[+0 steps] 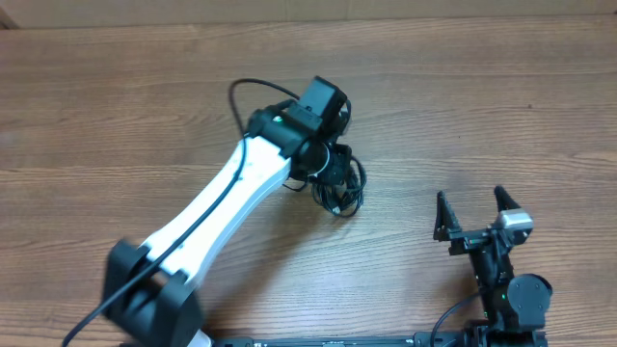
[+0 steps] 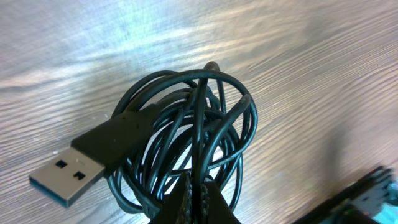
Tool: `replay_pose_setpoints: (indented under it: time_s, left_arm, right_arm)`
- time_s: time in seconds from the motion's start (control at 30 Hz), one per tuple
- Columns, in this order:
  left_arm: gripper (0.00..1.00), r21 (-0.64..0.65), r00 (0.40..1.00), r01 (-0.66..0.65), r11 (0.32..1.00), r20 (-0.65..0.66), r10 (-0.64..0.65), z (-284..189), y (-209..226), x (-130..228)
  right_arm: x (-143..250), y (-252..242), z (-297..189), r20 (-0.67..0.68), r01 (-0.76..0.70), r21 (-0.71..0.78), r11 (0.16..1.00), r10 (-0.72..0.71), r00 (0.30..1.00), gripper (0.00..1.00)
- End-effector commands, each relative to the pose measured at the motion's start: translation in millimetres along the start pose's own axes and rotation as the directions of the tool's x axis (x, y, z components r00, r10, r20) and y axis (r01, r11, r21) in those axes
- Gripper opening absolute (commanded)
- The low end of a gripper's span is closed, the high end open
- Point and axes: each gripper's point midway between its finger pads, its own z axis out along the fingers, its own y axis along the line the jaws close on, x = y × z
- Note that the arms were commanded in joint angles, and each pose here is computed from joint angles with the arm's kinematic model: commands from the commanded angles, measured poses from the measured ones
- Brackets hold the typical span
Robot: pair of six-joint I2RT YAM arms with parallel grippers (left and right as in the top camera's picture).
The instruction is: Untangle cables
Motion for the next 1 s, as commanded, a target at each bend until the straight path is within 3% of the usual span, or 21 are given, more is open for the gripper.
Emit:
replay_pose_setpoints:
  time_s: [0.0, 0.1, 0.2, 0.27, 0.33, 0.43, 0.67, 0.73, 0.83, 0.97]
  left_arm:
    - [0.04, -0.024, 0.986, 0.070, 0.997, 0.152, -0.065, -50, 3, -17]
    - [0.04, -0.024, 0.980, 0.079, 0.997, 0.182, -0.073, -61, 3, -18]
    - [0.04, -0.023, 0.981, 0.100, 0.995, 0.171, -0.095, -62, 3, -14]
    - [0.04, -0.028, 0.982, 0.109, 0.994, 0.158, -0.103, -61, 5, -11]
    - [0.04, 0.011, 0.986, 0.102, 0.995, 0.130, -0.103, -60, -2, -7]
    - [0.04, 0.142, 0.994, 0.014, 0.990, 0.110, -0.030, -62, -28, -6]
    - [0.04, 0.300, 0.985, -0.148, 0.942, 0.134, 0.112, -71, -60, -6]
    - [0.04, 0.398, 0.969, -0.238, 0.886, 0.156, 0.191, -78, -80, -2]
    - [0.04, 0.556, 0.939, -0.343, 0.757, 0.204, 0.276, -96, -112, 5]
    - [0.04, 0.577, 0.932, -0.363, 0.732, 0.219, 0.290, -99, -119, 6]
  right_arm:
    - [-5, 53, -8, -0.049, -0.224, -0.302, 0.927, 0.220, 0.974, 1.00]
    - [1, 93, -27, -0.231, -0.414, -0.489, 0.768, 0.343, 0.910, 1.00]
    - [-9, 97, -30, -0.279, -0.534, -0.484, 0.694, 0.455, 0.845, 1.00]
    - [-29, 101, -34, -0.231, -0.514, -0.535, 0.670, 0.470, 0.852, 1.00]
    - [-58, 104, -41, -0.140, -0.440, -0.594, 0.673, 0.452, 0.881, 1.00]
    - [-90, 97, -43, -0.095, -0.432, -0.555, 0.711, 0.462, 0.882, 1.00]
    - [-103, 60, -40, -0.242, -0.425, -0.186, 0.886, 0.378, 0.894, 1.00]
    - [-114, 68, -41, -0.290, -0.434, -0.204, 0.877, 0.370, 0.883, 1.00]
    - [-131, 108, -54, -0.391, -0.482, -0.410, 0.774, 0.328, 0.860, 1.00]
    - [-129, 108, -51, -0.407, -0.493, -0.405, 0.770, 0.331, 0.852, 1.00]
